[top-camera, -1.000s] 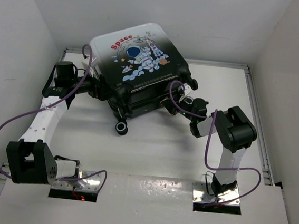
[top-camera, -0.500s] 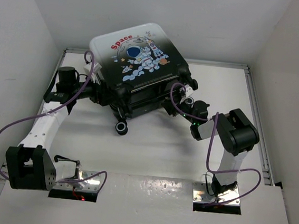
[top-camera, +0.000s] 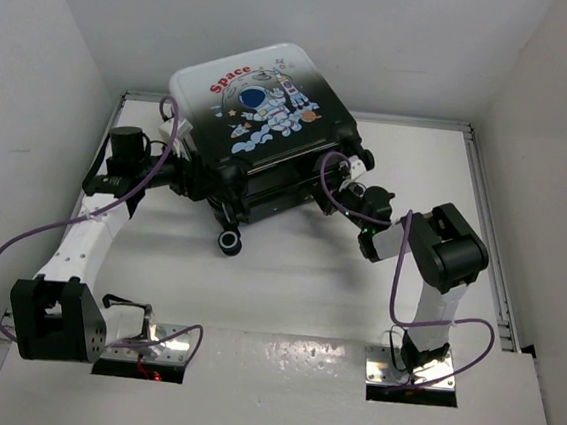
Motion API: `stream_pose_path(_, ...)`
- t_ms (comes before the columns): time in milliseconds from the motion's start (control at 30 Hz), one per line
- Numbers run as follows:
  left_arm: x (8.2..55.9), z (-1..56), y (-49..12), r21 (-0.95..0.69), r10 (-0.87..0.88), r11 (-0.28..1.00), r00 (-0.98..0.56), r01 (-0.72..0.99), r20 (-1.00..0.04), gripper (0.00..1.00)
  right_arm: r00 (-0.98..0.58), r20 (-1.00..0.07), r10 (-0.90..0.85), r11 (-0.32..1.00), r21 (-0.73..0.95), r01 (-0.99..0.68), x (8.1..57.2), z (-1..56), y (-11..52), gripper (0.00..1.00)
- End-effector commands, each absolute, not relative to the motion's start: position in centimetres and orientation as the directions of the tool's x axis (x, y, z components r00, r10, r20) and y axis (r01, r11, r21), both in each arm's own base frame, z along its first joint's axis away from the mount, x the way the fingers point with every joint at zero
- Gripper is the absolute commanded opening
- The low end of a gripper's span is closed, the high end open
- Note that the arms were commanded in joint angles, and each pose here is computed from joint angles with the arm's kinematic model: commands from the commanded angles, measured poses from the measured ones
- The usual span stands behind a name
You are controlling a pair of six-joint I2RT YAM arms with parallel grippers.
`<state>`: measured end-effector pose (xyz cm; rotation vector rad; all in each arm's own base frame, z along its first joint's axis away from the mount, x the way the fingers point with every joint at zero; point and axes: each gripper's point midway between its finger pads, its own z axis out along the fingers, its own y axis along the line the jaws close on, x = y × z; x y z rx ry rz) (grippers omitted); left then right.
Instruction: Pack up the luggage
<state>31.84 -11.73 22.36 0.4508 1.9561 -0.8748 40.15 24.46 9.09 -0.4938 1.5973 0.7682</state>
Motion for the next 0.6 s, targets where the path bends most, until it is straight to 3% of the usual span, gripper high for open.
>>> stream_pose_path(0,31.5,24.0,-12.4,-0.367,-0.035,0.665,-0.464,0.65,-0.885,0.9,0.24,-0.943,0.231,0.683,-0.018,-0.73,40.5,19.5,25.3,0.0)
stream_pose_path(267,29.2,23.1,-13.4,-0.398,-0.025,0.751,-0.58,0.527,-0.815,0.85,0.354,-0.935,-0.021,0.736,-0.254,-0.627,39.0,17.7,24.4,0.0)
stream_pose_path(400,27.7,22.6,-14.4,-0.494,-0.104,0.763,-0.675,0.417,-0.73,0.99,0.331,-0.941,-0.076,0.763,-0.268,-0.588,39.4,17.2,24.3,0.0)
stream_pose_path(567,28.6,21.6,-16.5,-0.54,-0.153,0.781,-0.742,0.314,-0.653,0.99,0.324,-0.942,-0.086,0.756,-0.273,-0.595,39.4,17.0,24.9,0.0)
